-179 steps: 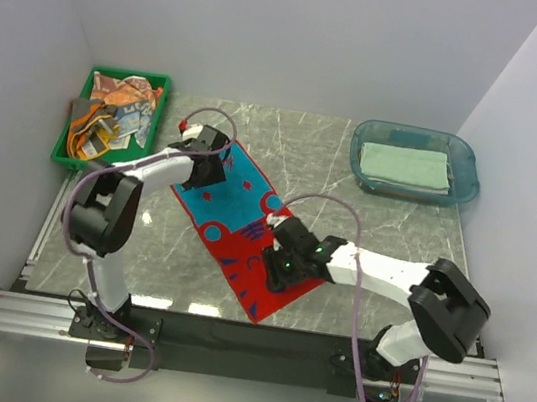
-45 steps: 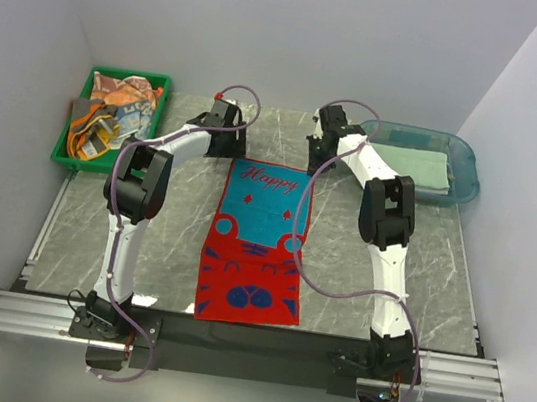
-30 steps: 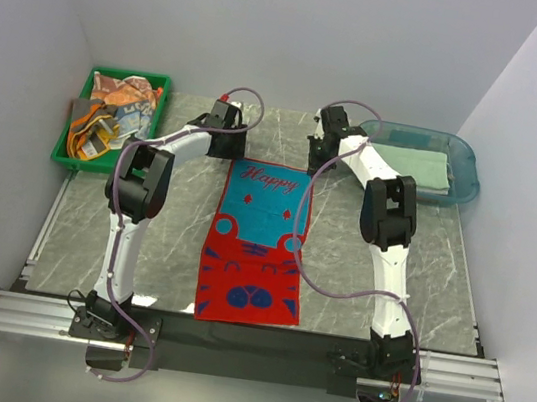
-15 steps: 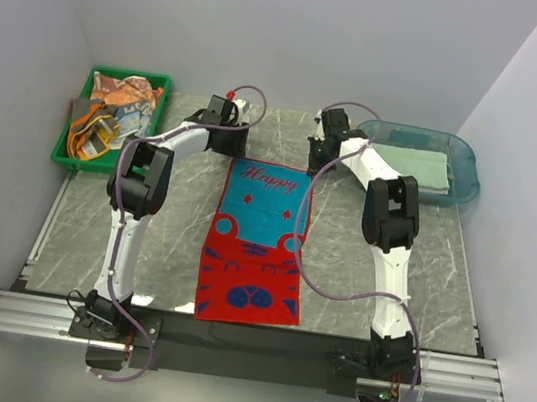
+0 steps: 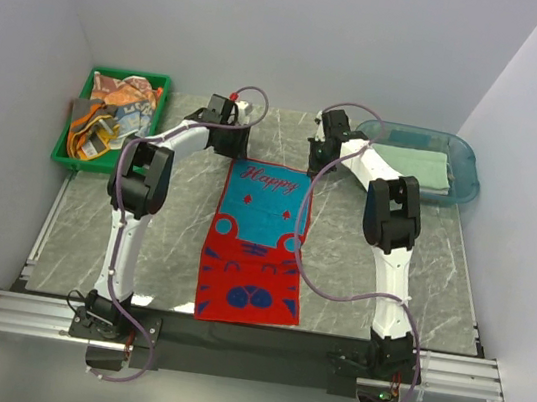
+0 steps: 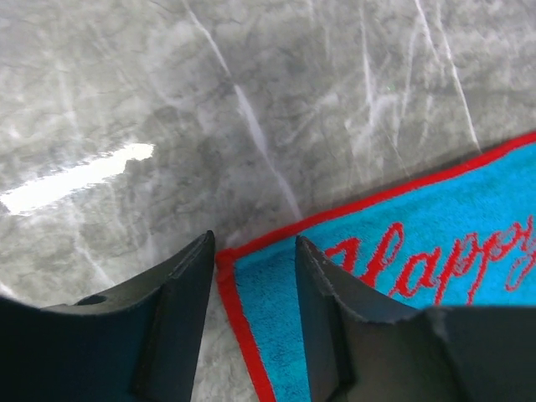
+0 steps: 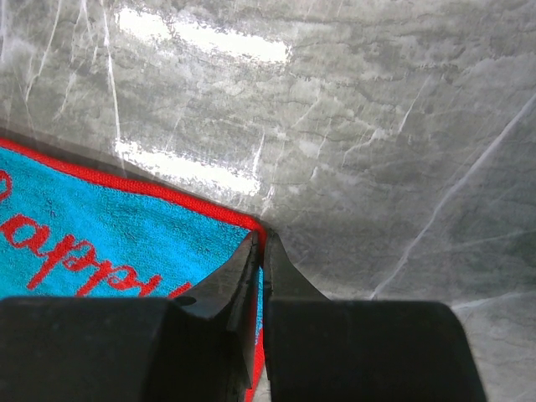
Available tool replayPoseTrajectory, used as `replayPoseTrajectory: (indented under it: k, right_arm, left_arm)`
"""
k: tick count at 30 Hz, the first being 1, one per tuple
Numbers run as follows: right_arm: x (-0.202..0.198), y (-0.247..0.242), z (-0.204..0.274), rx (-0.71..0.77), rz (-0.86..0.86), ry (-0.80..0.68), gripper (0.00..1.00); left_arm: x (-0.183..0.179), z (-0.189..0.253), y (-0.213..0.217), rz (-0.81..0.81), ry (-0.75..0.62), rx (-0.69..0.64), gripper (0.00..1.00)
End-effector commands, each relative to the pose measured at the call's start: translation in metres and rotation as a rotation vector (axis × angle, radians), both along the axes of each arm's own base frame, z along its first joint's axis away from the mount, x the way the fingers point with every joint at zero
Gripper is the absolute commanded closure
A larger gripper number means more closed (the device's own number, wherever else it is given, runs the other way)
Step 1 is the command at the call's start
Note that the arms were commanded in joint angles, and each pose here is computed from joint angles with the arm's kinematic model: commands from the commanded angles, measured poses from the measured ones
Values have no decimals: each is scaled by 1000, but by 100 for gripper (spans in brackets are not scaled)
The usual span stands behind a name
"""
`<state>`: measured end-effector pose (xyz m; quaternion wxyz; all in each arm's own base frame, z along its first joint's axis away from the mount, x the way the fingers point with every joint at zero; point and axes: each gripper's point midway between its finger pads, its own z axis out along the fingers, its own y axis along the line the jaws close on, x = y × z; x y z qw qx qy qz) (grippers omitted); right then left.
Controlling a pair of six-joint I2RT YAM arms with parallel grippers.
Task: Fold and stack the towels
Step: Fold the towel
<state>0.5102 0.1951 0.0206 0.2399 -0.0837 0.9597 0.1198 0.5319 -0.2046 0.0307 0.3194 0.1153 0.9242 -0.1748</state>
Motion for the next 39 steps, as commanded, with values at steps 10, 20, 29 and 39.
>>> replayPoseTrajectory:
  k: [10,20,29,39]
  right_arm:
    - [-18,-4,-6,-18,5,62,98]
    - [13,-8,42,-34,-26,-120,100]
    - [71,-23,133,-42,-107,-445,100]
    - [126,-23,208,-71,-99,-734,100]
  left_arm:
    - [-48,-47,-2,-53,223,28,85]
    - [-11,2,20,63,59,62,99]
    - [47,73,73,321,-156,139,99]
    - [92,136,102,449,-316,32,99]
